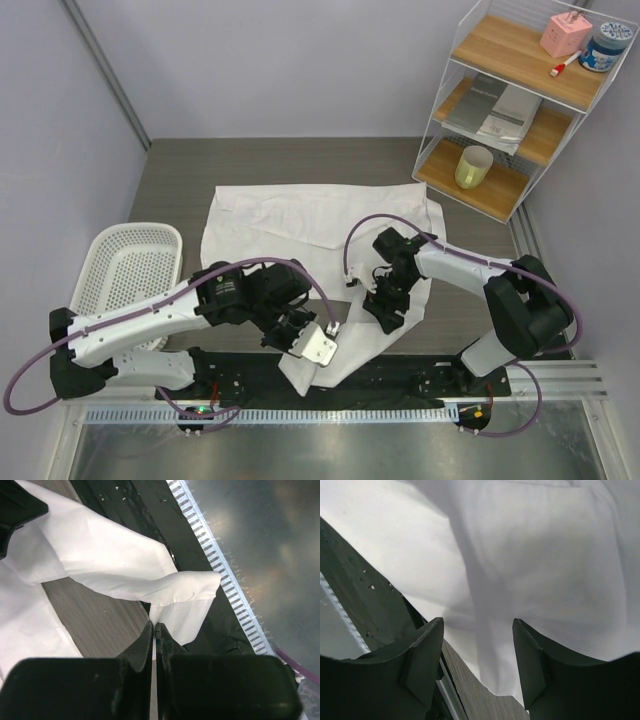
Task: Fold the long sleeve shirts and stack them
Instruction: Fold the shirt
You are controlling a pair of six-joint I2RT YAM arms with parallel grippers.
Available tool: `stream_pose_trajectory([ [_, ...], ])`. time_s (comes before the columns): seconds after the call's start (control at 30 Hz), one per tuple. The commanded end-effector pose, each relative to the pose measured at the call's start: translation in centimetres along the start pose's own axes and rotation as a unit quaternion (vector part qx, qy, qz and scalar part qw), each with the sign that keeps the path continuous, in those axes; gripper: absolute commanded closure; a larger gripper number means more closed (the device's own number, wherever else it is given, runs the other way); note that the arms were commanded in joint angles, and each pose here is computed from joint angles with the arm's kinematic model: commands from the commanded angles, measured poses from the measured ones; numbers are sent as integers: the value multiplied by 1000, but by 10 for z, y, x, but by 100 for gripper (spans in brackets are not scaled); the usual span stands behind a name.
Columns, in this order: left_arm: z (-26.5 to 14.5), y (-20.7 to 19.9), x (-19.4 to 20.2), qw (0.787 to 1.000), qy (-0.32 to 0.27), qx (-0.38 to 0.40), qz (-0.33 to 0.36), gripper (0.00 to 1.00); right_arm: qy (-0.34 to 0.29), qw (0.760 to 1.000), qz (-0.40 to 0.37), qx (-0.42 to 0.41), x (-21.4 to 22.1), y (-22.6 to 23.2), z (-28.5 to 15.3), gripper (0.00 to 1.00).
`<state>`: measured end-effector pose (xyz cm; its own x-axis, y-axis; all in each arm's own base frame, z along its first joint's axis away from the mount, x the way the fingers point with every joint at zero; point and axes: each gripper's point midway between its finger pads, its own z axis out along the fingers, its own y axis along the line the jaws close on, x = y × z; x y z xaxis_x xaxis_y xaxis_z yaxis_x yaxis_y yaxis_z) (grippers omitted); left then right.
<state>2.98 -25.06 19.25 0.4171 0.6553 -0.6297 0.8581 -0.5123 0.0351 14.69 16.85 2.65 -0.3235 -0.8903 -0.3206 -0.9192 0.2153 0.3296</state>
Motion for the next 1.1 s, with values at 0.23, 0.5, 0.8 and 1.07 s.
stream_pose_trajectory([
  [0.23,-46,34,-3,993,-16,-116,-7,100,-1,999,-39,-26,-5,11,-8,61],
  [0.5,-73,45,-9,987,-32,-154,-15,100,1,999,-35,-16,-12,3,-9,66],
  [0.8,-94,65,-5,978,-20,-206,-16,100,-26,999,-24,19,-31,-12,-25,99],
  [1.07,-111,84,8,975,-1,-223,-5,100,-120,987,46,93,-66,-63,-73,99],
])
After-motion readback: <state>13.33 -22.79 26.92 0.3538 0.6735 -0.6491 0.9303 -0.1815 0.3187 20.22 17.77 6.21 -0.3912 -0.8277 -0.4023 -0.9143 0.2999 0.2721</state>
